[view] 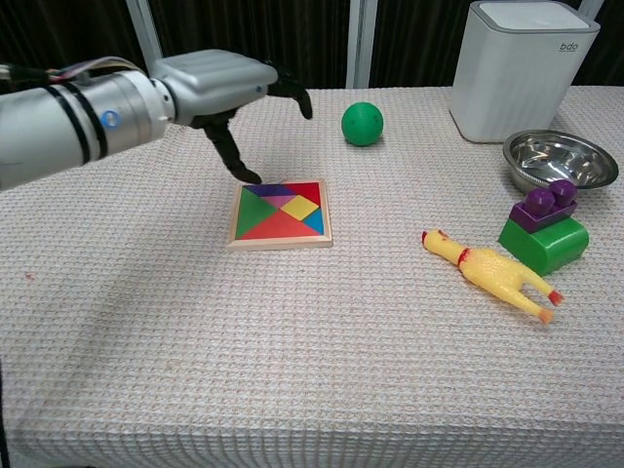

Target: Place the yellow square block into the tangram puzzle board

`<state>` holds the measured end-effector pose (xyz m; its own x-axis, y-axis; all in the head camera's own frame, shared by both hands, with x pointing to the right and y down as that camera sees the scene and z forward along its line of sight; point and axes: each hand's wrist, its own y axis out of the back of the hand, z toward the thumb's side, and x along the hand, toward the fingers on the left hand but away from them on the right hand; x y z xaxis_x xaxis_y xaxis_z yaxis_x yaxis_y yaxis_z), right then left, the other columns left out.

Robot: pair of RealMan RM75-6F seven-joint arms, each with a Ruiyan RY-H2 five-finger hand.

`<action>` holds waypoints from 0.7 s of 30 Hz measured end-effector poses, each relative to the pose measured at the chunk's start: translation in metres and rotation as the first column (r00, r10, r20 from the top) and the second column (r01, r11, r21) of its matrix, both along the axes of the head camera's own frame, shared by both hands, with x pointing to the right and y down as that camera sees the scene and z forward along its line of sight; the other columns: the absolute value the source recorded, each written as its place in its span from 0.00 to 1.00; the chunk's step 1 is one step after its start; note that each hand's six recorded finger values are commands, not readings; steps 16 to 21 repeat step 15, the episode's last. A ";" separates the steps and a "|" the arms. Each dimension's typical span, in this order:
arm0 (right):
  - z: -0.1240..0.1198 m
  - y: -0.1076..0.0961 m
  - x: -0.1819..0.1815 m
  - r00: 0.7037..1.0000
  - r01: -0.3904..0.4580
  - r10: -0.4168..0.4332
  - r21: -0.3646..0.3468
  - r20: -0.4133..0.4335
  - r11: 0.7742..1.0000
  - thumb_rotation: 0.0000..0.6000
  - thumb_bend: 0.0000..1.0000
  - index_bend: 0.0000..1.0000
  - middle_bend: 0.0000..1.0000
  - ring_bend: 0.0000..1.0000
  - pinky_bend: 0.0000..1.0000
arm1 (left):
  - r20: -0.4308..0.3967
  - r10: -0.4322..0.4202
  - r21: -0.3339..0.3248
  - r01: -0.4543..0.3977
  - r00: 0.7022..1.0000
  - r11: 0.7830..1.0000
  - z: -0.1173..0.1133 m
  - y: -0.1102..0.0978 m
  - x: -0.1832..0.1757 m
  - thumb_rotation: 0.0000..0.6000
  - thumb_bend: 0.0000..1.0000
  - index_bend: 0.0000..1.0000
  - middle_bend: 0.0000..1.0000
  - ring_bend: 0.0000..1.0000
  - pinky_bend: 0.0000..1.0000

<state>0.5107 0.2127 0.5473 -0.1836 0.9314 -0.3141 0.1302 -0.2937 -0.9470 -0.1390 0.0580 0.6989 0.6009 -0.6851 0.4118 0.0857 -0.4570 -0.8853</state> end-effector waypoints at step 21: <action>0.013 0.004 -0.014 1.000 0.005 -0.004 -0.009 0.022 1.000 1.00 0.24 0.00 0.00 0.00 0.00 | 0.102 -0.517 0.226 0.486 0.850 0.844 -0.082 0.095 -0.236 1.00 0.15 0.20 0.13 0.00 0.07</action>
